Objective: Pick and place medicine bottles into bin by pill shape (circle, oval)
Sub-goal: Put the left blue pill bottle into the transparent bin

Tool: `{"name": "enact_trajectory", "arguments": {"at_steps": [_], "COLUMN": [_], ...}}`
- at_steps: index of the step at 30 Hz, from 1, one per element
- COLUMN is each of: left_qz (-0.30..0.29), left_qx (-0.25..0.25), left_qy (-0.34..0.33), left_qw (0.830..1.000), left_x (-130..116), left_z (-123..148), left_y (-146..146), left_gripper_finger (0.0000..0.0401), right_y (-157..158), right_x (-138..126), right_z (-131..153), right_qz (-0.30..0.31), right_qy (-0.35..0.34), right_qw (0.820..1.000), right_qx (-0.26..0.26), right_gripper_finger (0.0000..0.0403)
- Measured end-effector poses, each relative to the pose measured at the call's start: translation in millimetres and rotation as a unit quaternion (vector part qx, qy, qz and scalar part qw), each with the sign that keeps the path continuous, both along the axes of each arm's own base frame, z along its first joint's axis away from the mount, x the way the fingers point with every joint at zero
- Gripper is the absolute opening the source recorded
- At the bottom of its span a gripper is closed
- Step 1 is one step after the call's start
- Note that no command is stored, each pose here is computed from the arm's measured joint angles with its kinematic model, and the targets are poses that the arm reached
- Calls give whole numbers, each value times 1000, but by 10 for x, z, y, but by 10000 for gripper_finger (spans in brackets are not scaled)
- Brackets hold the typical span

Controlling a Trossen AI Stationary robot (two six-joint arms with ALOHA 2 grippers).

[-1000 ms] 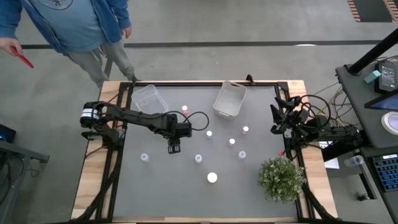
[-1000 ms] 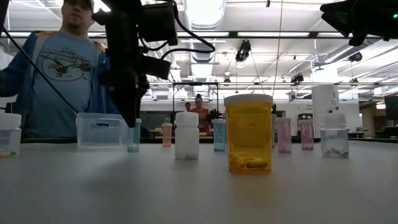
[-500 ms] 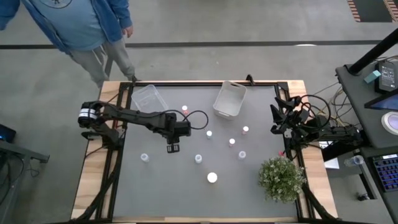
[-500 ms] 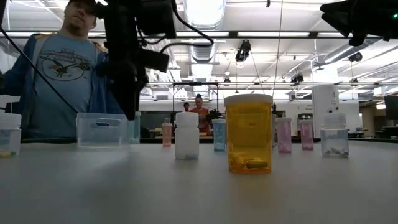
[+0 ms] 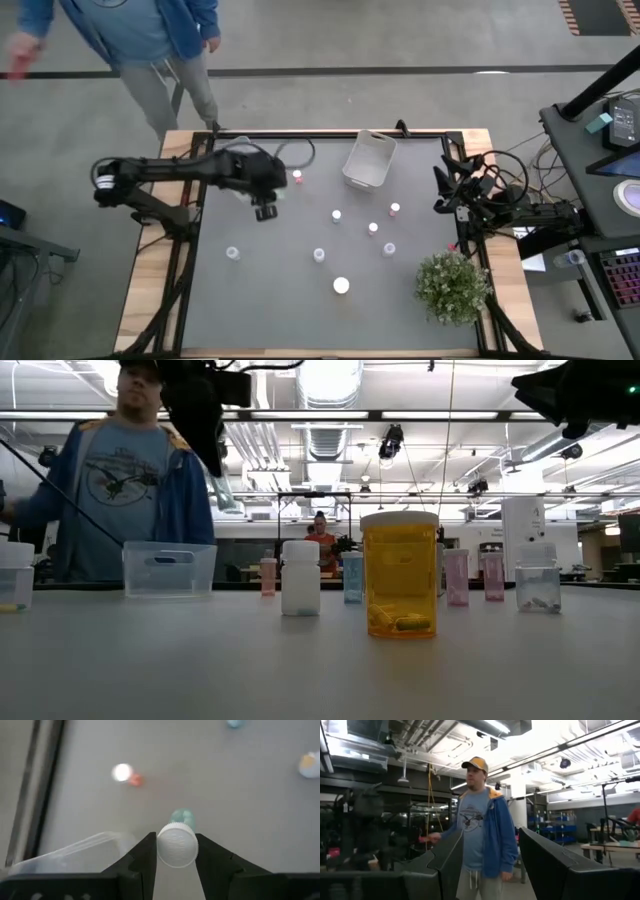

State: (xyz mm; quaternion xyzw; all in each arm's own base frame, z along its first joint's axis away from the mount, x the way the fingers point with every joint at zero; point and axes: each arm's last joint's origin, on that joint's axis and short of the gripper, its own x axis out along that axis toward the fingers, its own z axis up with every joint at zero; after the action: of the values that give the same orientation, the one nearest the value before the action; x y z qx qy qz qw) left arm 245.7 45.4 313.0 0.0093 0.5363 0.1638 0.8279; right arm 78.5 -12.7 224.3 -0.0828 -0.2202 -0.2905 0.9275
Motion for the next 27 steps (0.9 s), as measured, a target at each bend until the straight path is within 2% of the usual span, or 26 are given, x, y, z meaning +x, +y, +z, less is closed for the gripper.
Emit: {"name": "enact_trajectory", "arguments": {"at_steps": [3,6,11,18,27], "left_qz": [29,86,154,245,297], "left_qx": [19,43,49,18,-43], "left_qy": [-11,10,28,38,71], "left_qw": [999,995,986,969,951], "left_x": [-131,-288,-498,-685,-751], "left_z": [88,126,118,-4,-337], "left_y": [166,374,723,1161,1590], "left_gripper_finger": [99,99,99,99,99], "right_y": [0,0,0,0,0], "right_x": [0,0,0,0,0], "right_z": [1,0,1,0,1], "right_qz": [-2,-1,-2,-3,-3], "right_qy": [1,2,2,4,3], "right_qw": [1000,1000,1000,1000,1000], "right_qx": [-3,-3,-3,-6,-6], "right_gripper_finger": [183,183,183,183,183]}}
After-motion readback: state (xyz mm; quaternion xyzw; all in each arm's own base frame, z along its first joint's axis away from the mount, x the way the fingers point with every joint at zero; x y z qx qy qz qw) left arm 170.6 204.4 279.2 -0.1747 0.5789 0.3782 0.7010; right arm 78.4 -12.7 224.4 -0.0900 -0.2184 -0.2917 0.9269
